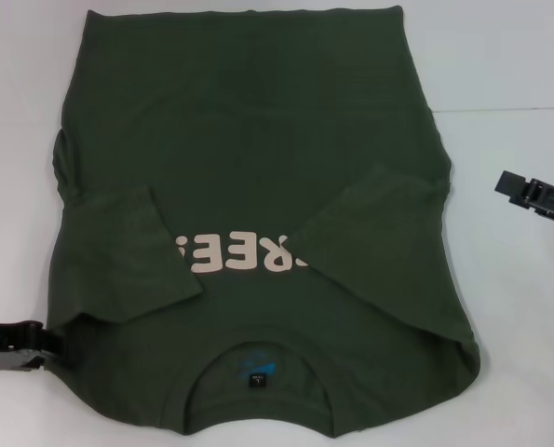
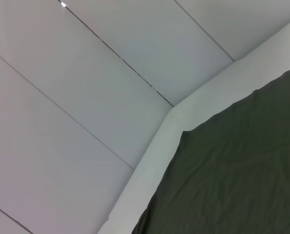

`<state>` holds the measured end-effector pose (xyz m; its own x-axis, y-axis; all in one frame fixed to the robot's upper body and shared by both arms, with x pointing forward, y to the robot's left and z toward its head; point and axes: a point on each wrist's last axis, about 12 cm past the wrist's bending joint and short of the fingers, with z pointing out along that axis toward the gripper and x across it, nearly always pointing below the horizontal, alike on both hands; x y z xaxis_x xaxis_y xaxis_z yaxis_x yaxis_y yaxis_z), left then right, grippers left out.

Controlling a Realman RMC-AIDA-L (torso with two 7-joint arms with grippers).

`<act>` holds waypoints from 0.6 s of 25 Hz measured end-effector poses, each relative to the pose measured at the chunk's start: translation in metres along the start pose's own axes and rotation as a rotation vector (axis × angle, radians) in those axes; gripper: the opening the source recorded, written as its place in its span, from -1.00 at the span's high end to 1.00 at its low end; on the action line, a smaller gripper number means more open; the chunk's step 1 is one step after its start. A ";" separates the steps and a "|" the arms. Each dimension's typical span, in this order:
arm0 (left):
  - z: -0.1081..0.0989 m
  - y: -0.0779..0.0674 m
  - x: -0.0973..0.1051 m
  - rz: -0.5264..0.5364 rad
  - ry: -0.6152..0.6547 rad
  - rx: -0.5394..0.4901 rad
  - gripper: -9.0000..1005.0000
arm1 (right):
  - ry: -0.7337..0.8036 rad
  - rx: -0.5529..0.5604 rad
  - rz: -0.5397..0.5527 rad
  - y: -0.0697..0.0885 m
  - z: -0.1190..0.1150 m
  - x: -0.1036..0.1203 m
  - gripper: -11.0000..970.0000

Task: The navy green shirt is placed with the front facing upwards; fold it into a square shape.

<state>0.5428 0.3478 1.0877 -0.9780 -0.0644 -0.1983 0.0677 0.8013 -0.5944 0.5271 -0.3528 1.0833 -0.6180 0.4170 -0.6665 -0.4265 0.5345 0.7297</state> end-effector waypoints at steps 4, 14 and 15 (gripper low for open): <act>0.001 0.000 0.000 0.000 0.002 0.002 0.15 | 0.001 -0.002 0.000 0.000 0.000 0.000 -0.92; 0.000 0.000 0.000 0.014 0.006 0.001 0.90 | 0.014 -0.003 0.000 0.001 0.001 -0.002 -0.92; 0.000 0.000 0.001 0.014 0.008 0.001 0.90 | 0.023 0.001 0.011 0.000 0.000 -0.005 -0.92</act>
<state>0.5421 0.3472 1.0876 -0.9784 -0.0489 -0.2007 0.0816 0.8013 -0.5927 0.5296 -0.3548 1.0866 -0.6376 0.4061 -0.6547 -0.4186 0.5308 0.7369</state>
